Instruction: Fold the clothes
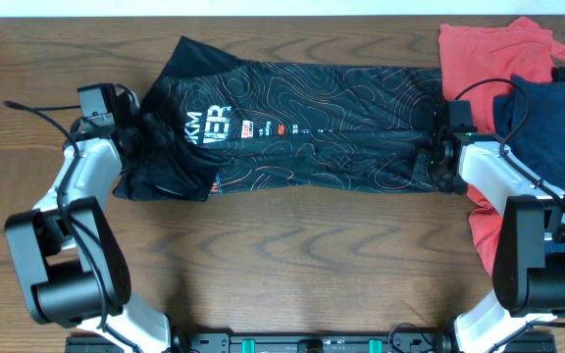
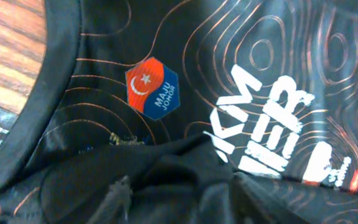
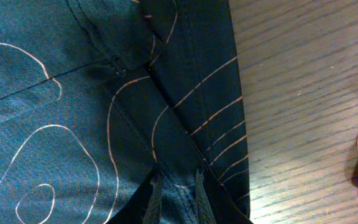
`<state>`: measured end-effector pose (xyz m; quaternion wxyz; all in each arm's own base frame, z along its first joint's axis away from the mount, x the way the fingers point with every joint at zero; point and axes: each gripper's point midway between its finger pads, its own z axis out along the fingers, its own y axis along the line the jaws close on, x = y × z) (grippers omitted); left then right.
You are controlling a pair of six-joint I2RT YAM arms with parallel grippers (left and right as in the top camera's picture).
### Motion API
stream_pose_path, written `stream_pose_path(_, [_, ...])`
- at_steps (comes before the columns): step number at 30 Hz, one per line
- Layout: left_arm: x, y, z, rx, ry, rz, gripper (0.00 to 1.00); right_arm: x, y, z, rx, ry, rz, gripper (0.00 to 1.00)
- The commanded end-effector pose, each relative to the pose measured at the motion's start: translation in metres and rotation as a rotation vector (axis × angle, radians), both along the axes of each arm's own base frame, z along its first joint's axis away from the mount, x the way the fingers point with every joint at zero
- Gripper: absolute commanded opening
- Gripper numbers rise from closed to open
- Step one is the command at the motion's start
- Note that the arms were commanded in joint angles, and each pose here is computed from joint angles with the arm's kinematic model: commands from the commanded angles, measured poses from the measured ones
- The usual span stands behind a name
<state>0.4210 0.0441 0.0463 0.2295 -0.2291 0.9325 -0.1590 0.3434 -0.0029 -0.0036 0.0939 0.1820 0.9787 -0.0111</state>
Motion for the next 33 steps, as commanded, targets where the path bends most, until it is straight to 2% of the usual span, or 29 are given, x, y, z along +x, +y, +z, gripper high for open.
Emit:
stream_pose_path(1, [-0.003, 0.000, -0.016, 0.013, 0.029, -0.015, 0.47, -0.010, -0.006, -0.009, -0.013, 0.040, -0.024, 0.18])
stream_pose_path(3, [-0.003, 0.000, -0.020, 0.012, 0.036, -0.016, 0.46, -0.010, -0.006, -0.009, -0.012, 0.040, -0.024, 0.18])
stream_pose_path(5, [-0.003, 0.000, -0.023, 0.011, 0.040, -0.015, 0.39, -0.010, -0.006, -0.009, -0.013, 0.040, -0.024, 0.18])
stream_pose_path(6, [-0.002, 0.000, -0.024, 0.011, 0.039, -0.015, 0.31, -0.010, -0.006, -0.009, -0.013, 0.040, -0.024, 0.18])
stream_pose_path(8, [0.001, 0.001, -0.022, 0.015, 0.023, -0.015, 0.06, -0.010, -0.006, -0.009, -0.013, 0.039, -0.024, 0.18])
stream_pose_path(18, [0.055, 0.016, 0.024, 0.022, -0.207, 0.062, 0.06, -0.010, -0.006, -0.009, -0.013, 0.039, -0.024, 0.18])
stream_pose_path(22, [0.060, 0.018, 0.028, -0.003, -0.228, 0.105, 0.07, -0.008, -0.006, -0.008, -0.013, 0.031, -0.024, 0.19])
stream_pose_path(23, [0.058, 0.018, 0.027, -0.005, -0.217, 0.105, 0.12, -0.006, -0.006, -0.008, -0.013, 0.024, -0.024, 0.19])
stream_pose_path(25, [0.050, 0.016, 0.019, -0.011, -0.170, 0.103, 0.37, -0.001, -0.006, -0.007, -0.012, 0.003, -0.024, 0.20])
stream_pose_path(26, [0.043, 0.014, 0.014, -0.015, -0.138, 0.100, 0.46, 0.002, -0.006, -0.007, -0.012, -0.013, -0.025, 0.22])
stream_pose_path(28, [0.025, 0.010, 0.001, -0.017, -0.050, 0.080, 0.49, 0.009, -0.006, -0.005, -0.011, -0.038, -0.018, 0.25])
stream_pose_path(33, [-0.028, 0.012, -0.030, 0.022, 0.192, 0.105, 0.49, 0.014, -0.005, -0.004, -0.016, -0.060, 0.017, 0.24])
